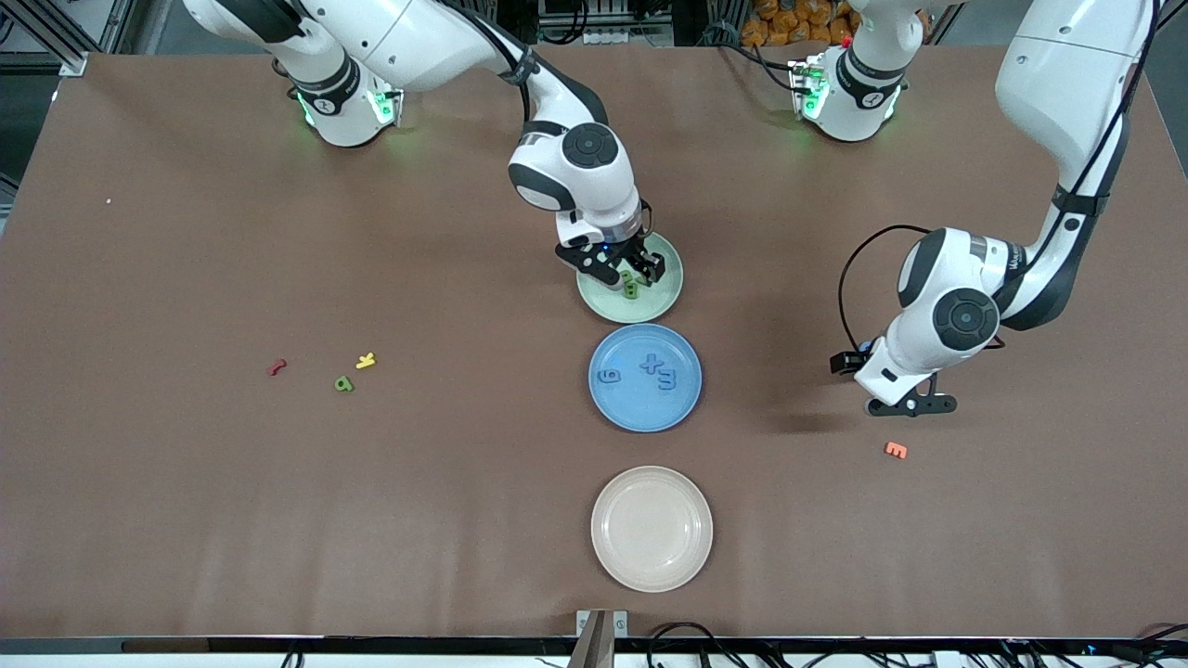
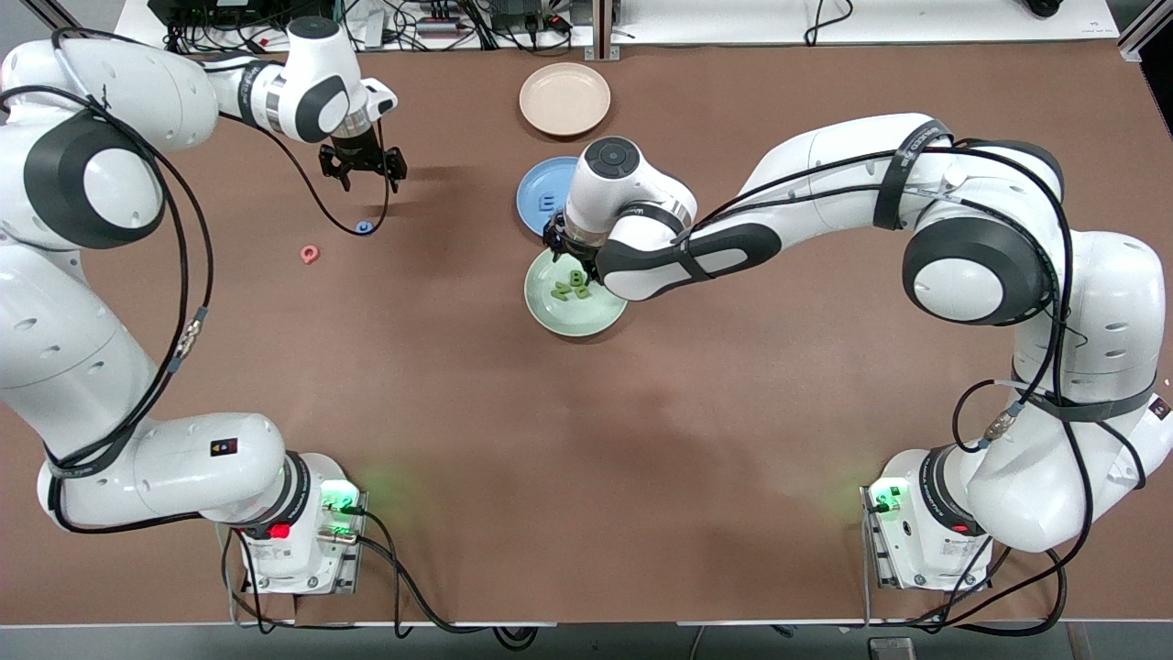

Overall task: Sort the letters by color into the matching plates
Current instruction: 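Reach the left gripper to blue c while the right gripper reaches green a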

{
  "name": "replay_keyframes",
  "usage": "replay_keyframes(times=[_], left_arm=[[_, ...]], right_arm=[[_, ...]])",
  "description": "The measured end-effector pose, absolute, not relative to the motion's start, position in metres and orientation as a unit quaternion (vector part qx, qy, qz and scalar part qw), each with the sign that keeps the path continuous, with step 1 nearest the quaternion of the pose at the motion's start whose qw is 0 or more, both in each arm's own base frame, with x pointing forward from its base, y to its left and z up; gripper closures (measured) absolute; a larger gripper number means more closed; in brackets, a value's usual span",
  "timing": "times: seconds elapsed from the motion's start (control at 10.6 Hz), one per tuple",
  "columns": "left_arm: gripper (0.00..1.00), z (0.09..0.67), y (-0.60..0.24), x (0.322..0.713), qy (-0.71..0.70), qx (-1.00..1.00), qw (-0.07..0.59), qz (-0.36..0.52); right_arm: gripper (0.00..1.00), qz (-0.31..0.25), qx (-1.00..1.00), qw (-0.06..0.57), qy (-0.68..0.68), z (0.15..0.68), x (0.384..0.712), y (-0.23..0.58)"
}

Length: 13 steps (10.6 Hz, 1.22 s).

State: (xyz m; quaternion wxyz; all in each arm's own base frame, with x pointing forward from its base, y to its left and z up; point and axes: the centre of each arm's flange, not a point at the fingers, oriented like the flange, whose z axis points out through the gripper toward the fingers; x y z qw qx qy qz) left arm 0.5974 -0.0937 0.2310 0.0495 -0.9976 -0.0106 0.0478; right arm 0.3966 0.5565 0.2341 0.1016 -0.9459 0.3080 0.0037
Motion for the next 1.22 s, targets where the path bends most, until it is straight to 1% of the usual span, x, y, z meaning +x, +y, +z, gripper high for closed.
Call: replay_keyframes(times=[0.28, 0.66, 0.75, 1.04, 1.22], left_arm=[[0.0, 0.265, -0.091, 0.604, -0.02, -0.999, 0.04, 0.025], [0.0, 0.318, -0.092, 0.603, -0.008, -0.999, 0.037, -0.001], [0.0, 0.332, -0.092, 0.6, -0.001, -1.0, 0.03, 0.004], [0.0, 0.375, -0.087, 0.591, -0.015, -1.0, 0.015, 0.007], [0.0, 0.411, -0.081, 0.588, -0.024, -1.0, 0.017, 0.002]], right_arm=[[0.23, -0.002, -0.942, 0.107, 0.317, 0.242, 0.41, 0.552], [0.23, -0.024, -0.94, 0.1, 0.325, 0.294, 0.464, 0.504], [0.23, -0.02, -0.942, 0.102, 0.318, 0.308, 0.472, 0.489], [0.23, 0.014, -0.958, 0.077, 0.278, 0.347, 0.497, 0.432], [0.23, 0.016, -0.967, 0.065, 0.247, 0.367, 0.514, 0.385]])
